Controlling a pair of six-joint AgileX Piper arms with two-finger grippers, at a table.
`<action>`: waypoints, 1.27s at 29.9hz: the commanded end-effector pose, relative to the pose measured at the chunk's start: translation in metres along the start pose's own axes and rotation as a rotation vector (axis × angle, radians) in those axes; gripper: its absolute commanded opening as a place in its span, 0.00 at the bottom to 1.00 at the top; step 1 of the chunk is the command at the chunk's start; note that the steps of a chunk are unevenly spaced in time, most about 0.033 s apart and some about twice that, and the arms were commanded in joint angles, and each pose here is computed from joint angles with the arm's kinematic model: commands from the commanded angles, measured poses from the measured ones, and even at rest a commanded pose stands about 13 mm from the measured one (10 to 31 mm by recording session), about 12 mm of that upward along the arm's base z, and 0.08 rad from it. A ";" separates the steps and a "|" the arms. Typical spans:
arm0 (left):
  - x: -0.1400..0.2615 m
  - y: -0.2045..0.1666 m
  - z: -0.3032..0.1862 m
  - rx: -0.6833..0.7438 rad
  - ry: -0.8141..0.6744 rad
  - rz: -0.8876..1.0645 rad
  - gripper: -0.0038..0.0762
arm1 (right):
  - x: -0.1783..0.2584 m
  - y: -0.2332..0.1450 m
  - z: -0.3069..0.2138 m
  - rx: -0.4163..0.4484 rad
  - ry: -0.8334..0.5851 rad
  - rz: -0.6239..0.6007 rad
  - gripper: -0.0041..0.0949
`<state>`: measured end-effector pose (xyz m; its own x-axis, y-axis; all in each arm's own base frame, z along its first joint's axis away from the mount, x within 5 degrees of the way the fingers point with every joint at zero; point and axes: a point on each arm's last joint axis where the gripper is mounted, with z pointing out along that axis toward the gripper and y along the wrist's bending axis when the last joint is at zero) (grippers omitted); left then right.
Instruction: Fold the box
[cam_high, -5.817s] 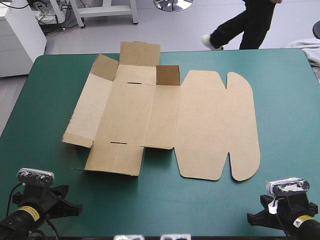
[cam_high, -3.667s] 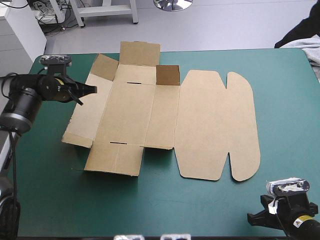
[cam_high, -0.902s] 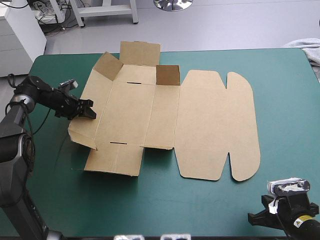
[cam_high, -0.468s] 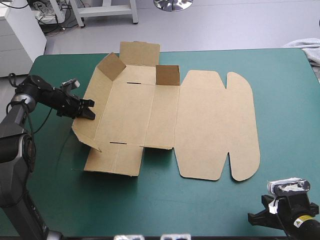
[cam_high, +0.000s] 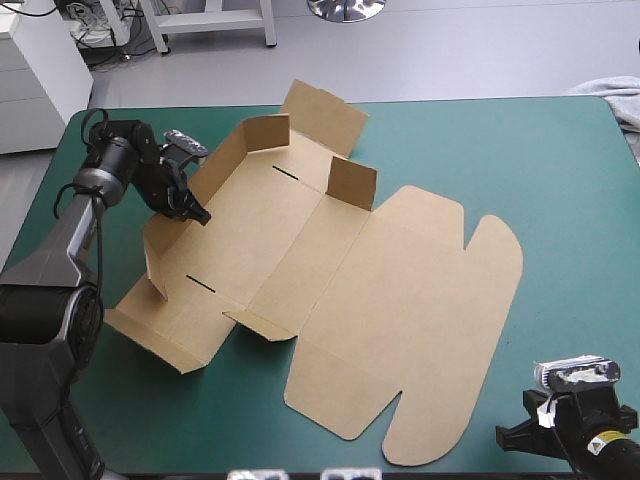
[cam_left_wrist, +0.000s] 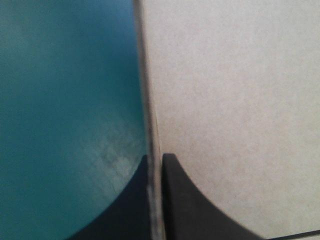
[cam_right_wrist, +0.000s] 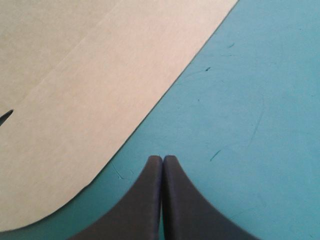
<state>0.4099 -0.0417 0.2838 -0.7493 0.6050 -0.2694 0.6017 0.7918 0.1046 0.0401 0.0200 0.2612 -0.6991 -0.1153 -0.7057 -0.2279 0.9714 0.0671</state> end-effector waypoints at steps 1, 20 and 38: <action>-0.024 -0.023 -0.050 -0.126 -0.169 0.113 0.04 | -0.011 0.000 -0.005 0.003 -0.069 -0.002 0.02; -0.076 -0.154 -0.151 -0.430 -0.586 0.646 0.04 | -0.011 0.000 -0.005 0.003 -0.069 -0.007 0.02; -0.056 -0.263 -0.151 -0.578 -0.588 0.988 0.03 | -0.011 0.000 -0.005 0.003 -0.069 -0.007 0.02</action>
<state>0.2675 -0.2716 0.3921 0.2132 0.9547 -0.2076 0.6468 0.0214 0.7623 0.0401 0.0200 0.2612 -0.6991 -0.1153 -0.7057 -0.2279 0.9714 0.0671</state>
